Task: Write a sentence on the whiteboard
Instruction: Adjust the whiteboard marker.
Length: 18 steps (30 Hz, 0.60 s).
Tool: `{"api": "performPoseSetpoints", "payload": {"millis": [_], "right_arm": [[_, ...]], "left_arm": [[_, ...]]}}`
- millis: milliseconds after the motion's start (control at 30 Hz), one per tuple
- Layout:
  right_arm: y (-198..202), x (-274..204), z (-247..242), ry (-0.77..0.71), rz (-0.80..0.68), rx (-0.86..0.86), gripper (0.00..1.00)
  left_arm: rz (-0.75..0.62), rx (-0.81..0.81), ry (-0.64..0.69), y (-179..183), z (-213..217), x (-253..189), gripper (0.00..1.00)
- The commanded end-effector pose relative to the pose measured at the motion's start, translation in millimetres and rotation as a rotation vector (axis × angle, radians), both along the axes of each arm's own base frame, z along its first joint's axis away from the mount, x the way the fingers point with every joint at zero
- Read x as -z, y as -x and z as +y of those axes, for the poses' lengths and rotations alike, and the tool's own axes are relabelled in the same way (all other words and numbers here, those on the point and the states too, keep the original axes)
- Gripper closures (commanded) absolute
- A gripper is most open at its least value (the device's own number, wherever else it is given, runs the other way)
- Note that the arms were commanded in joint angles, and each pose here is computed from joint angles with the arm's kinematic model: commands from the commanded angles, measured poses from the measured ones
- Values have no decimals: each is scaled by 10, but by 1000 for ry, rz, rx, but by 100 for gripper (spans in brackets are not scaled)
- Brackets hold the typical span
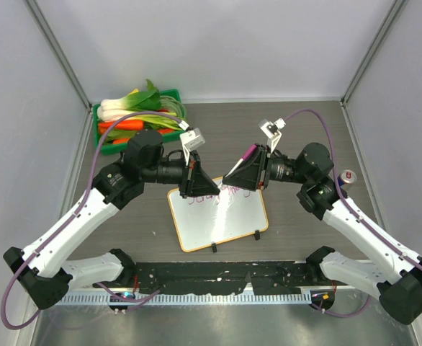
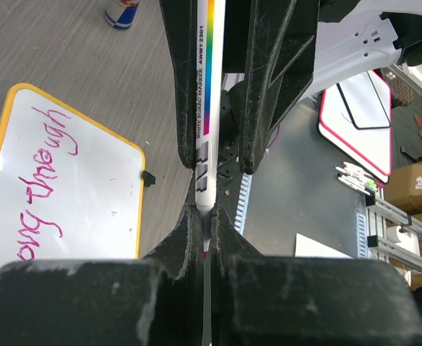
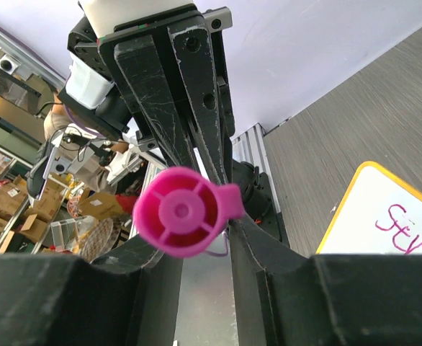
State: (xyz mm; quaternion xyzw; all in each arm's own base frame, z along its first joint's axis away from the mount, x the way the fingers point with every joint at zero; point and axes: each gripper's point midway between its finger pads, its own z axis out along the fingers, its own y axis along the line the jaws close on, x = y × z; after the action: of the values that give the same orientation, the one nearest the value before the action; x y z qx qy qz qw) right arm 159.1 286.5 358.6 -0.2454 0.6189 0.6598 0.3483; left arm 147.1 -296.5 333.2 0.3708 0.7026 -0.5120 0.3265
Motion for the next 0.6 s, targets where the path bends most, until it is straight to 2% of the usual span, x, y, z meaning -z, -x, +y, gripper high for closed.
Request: {"api": "performPoseSetpoints", "payload": {"millis": [0,200,267,300,333,367,400,567], "right_arm": [[82,-204,-4,-29,-55,-47,65],[74,-145,22,-15,-41,-70,67],[68,-133,22,-13,-38,-65,74],[60,-124,25,-9,-35,-60,85],[50,-128,22,-9,-35,-54,88],[41,-120,26,-7,-34,-52,97],[41,-118,25,-7,-34,-50,99],[16,-106,22,-3,-35,-32,99]], "left_arm": [[-26,9,39,26,2,-113,100],[-21,11,33,18,-6,-87,100],[-20,11,34,19,-6,-94,100],[-19,12,33,24,-7,-91,100],[-19,13,32,23,-4,-89,100],[-19,15,31,28,-5,-86,100],[-21,15,32,34,0,-92,100],[-16,4,18,33,25,-50,100]]}}
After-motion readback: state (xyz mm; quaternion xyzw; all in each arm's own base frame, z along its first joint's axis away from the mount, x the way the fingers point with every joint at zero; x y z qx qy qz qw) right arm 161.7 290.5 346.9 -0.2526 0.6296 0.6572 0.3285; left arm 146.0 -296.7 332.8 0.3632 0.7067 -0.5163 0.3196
